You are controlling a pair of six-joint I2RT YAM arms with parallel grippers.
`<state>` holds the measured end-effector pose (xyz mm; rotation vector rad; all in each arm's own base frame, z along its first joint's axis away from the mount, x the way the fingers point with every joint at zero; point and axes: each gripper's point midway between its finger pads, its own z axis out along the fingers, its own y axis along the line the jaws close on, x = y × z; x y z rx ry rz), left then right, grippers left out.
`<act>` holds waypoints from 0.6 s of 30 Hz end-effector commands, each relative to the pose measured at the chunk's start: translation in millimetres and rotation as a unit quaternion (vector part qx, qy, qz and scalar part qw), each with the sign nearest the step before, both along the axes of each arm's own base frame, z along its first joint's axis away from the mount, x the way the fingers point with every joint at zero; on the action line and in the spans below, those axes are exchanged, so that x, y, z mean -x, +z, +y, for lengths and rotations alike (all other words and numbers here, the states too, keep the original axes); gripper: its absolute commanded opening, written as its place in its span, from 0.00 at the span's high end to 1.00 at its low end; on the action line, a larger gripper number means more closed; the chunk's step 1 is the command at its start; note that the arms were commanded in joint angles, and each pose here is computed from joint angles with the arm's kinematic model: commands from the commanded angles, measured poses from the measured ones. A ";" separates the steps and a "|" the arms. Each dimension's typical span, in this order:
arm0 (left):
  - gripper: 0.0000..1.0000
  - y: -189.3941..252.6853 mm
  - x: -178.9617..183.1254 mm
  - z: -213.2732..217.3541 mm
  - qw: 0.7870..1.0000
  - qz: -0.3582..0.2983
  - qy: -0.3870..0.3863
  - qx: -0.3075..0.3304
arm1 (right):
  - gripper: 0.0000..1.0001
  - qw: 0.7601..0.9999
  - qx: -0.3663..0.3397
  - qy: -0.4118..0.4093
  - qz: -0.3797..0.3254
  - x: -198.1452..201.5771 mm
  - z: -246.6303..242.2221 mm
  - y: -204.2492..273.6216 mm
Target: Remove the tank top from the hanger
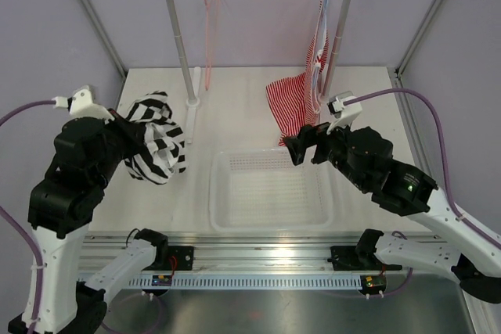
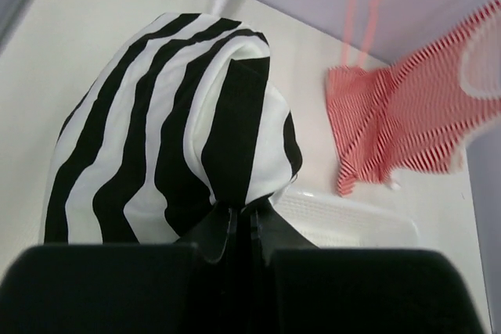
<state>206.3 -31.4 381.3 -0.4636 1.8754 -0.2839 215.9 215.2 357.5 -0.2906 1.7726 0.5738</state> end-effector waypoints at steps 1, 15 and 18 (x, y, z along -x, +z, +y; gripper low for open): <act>1.00 3.2 3.0 -56.3 0.983 0.028 -0.181 -0.013 | 0.01 0.998 -0.011 -0.054 -0.032 -4.5 -28.4 31.4; 1.00 -12.7 26.8 -160.5 0.918 0.073 -0.386 0.055 | 0.00 0.994 -0.024 -0.092 -0.051 9.1 -69.9 58.4; 1.00 -27.6 27.7 -180.6 0.909 0.103 -0.403 0.032 | 0.00 0.994 -0.026 -0.093 -0.050 10.8 -72.5 58.7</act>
